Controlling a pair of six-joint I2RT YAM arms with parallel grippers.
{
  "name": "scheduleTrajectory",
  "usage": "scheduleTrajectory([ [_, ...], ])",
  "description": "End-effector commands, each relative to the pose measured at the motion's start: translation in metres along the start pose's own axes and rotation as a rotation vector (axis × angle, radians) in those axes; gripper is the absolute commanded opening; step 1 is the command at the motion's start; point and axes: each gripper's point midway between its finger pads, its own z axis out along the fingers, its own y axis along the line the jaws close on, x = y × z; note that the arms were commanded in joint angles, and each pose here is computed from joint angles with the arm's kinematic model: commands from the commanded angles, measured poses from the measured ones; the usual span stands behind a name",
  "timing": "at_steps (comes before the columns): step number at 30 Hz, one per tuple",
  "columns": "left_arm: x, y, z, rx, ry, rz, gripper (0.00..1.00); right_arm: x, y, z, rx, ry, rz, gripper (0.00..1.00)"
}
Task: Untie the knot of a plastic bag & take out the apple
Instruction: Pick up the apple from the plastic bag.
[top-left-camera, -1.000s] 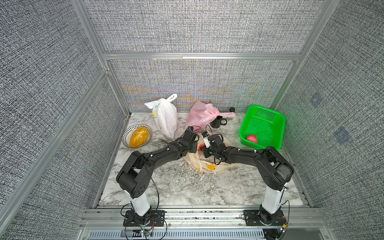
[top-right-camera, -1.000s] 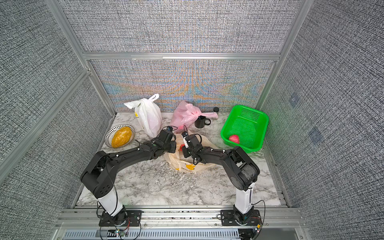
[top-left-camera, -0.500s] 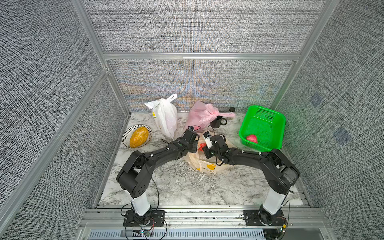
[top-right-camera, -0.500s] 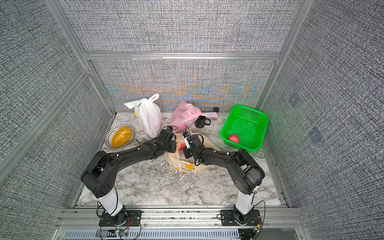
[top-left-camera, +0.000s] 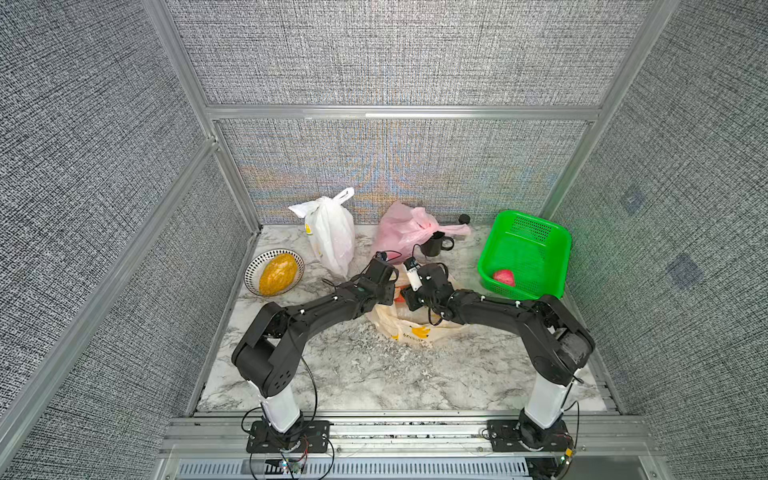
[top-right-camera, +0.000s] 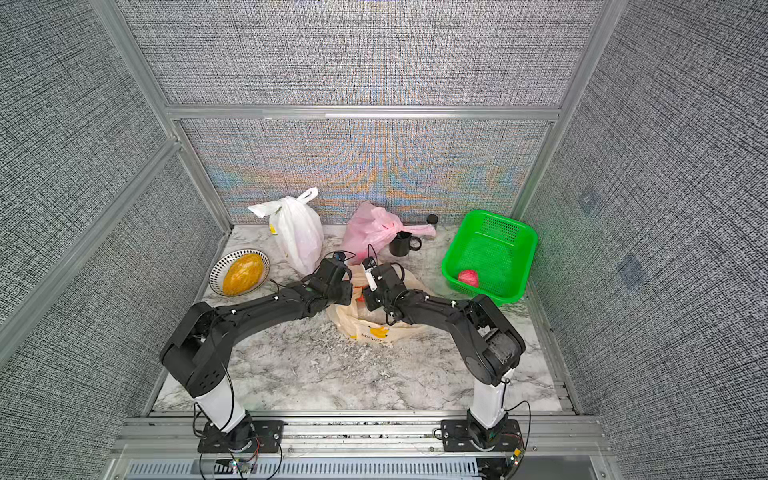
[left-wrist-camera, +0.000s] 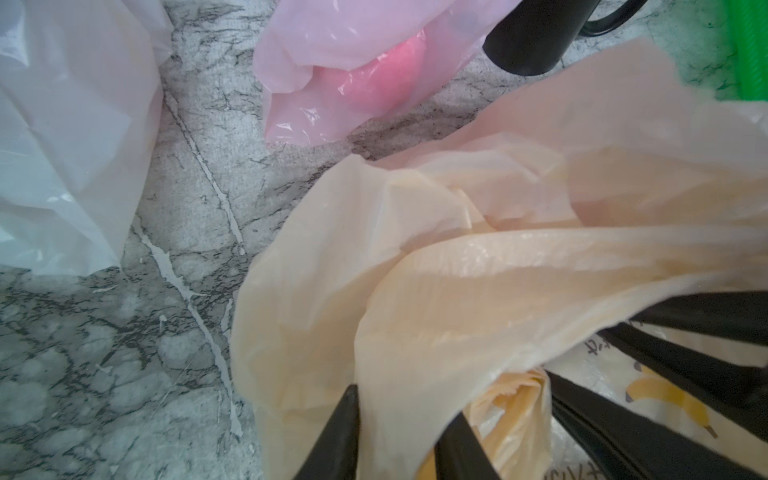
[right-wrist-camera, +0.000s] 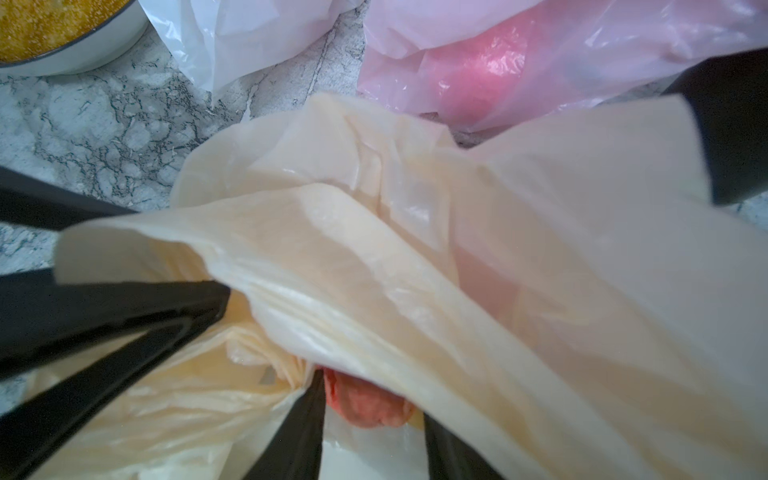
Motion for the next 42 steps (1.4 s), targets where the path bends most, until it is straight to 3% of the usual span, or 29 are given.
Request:
scheduleTrajectory([
  [1,-0.002,0.001,-0.002,-0.008,-0.01,-0.001,0.33,-0.004,0.0,0.001,0.001,-0.01,0.001,0.48],
  [3,-0.002,0.001,-0.002,-0.007,-0.009,-0.003,0.33,-0.006,0.0,0.004,-0.002,-0.01,0.004,0.64],
  [4,-0.002,0.001,-0.002,-0.006,-0.01,-0.002,0.34,-0.006,0.001,0.008,-0.003,-0.007,0.004,0.67],
  [18,0.0,0.002,-0.003,-0.011,-0.007,-0.003,0.36,-0.004,0.004,0.049,-0.021,0.059,-0.001,0.79],
  [24,0.0,0.003,-0.002,-0.012,-0.007,-0.002,0.36,-0.004,0.006,0.059,-0.037,0.056,0.007,0.78],
  [28,0.001,0.003,-0.002,-0.013,-0.004,-0.005,0.36,-0.007,0.007,0.064,-0.048,0.045,0.01,0.72],
  [35,0.002,0.005,-0.003,-0.021,-0.005,-0.006,0.36,-0.01,0.007,0.059,-0.061,0.025,0.012,0.38],
  [42,0.0,0.004,-0.003,-0.023,-0.006,-0.004,0.36,-0.006,0.006,0.044,-0.063,0.027,0.009,0.2],
])
